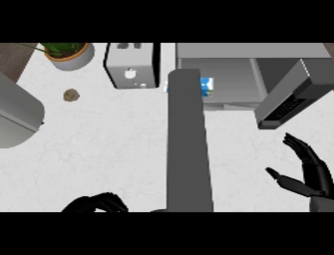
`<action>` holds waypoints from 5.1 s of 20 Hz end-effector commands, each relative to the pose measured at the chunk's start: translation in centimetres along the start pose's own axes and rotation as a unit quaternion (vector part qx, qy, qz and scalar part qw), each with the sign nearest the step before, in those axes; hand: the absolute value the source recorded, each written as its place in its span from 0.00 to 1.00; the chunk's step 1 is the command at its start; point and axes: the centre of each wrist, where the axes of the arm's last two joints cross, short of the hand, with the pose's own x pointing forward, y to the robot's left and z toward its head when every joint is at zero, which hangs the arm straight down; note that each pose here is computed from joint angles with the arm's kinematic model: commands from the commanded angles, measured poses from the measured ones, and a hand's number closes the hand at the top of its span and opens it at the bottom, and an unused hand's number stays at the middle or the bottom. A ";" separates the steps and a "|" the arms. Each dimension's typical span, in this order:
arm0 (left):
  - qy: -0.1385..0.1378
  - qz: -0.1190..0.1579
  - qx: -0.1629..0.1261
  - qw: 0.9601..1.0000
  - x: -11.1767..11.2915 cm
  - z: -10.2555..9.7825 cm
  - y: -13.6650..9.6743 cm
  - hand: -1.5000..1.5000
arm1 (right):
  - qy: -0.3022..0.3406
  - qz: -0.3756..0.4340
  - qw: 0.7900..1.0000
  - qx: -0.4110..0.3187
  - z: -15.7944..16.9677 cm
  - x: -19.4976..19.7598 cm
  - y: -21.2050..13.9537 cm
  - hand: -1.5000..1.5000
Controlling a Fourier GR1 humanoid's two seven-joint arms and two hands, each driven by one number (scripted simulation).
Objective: Pick up the milk, place it into the microwave and close the microwave
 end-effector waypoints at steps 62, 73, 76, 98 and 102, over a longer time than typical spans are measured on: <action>-0.031 -0.141 -0.089 0.986 1.0 -25.1 -12.4 1.00 | -0.155 -0.096 0.972 0.148 -10.2 12.4 -5.3 0.00; -0.033 -0.155 -0.048 0.986 3.9 -29.1 -11.5 1.00 | -0.183 -0.126 0.952 0.209 -13.3 15.6 -3.5 0.00; -0.035 -0.158 -0.031 0.986 4.5 -29.7 -11.3 1.00 | -0.184 -0.127 0.950 0.218 -13.8 16.3 -3.6 0.00; -0.057 -0.159 0.007 0.986 7.4 -32.7 -10.9 1.00 | -0.227 -0.127 0.844 0.468 -17.0 24.3 3.3 1.00; -0.056 -0.160 0.014 0.985 7.0 -32.6 -10.8 1.00 | -0.229 -0.121 0.829 0.496 -16.7 25.4 4.4 1.00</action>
